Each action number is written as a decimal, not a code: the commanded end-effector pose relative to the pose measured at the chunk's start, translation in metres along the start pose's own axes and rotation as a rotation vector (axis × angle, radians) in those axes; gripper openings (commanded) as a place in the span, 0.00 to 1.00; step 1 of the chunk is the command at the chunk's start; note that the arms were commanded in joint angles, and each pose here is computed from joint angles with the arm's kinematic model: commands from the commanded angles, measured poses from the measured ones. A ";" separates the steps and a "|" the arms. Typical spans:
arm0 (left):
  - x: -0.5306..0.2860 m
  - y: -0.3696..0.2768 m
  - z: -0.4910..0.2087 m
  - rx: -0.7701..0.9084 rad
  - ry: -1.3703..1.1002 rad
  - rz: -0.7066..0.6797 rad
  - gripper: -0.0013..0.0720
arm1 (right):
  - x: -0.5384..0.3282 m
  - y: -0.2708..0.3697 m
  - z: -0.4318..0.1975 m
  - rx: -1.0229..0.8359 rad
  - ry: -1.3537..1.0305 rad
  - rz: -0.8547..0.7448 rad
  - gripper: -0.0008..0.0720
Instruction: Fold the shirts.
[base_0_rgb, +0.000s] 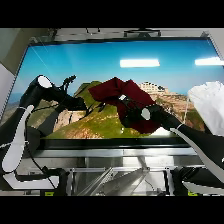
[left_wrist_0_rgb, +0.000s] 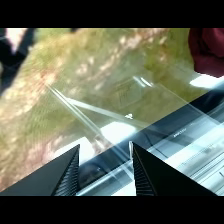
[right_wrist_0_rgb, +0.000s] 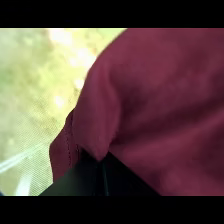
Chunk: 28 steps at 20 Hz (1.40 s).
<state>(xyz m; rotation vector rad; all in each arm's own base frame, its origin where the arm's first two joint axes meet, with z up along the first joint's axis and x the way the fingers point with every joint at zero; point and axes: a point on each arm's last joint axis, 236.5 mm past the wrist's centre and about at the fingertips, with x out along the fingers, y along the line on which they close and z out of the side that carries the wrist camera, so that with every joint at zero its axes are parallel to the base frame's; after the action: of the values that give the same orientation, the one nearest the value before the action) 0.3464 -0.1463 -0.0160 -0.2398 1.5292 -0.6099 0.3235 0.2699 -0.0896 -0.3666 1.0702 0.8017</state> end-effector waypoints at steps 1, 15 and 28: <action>0.002 0.001 0.001 -0.005 -0.010 0.001 0.48 | -0.030 0.001 0.018 0.034 -0.025 -0.007 0.05; 0.015 -0.030 0.092 0.117 -0.376 0.093 1.00 | -0.278 -0.353 -0.048 0.847 -0.520 -0.594 0.96; 0.102 -0.032 0.115 0.019 -0.173 -0.050 0.98 | -0.105 -0.170 -0.019 0.617 -0.114 -0.105 0.96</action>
<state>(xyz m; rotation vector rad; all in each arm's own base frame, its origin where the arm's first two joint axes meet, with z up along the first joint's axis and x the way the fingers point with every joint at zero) 0.4499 -0.2301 -0.0761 -0.2666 1.2920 -0.5722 0.4217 0.0521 -0.0040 0.1721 1.0831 0.2617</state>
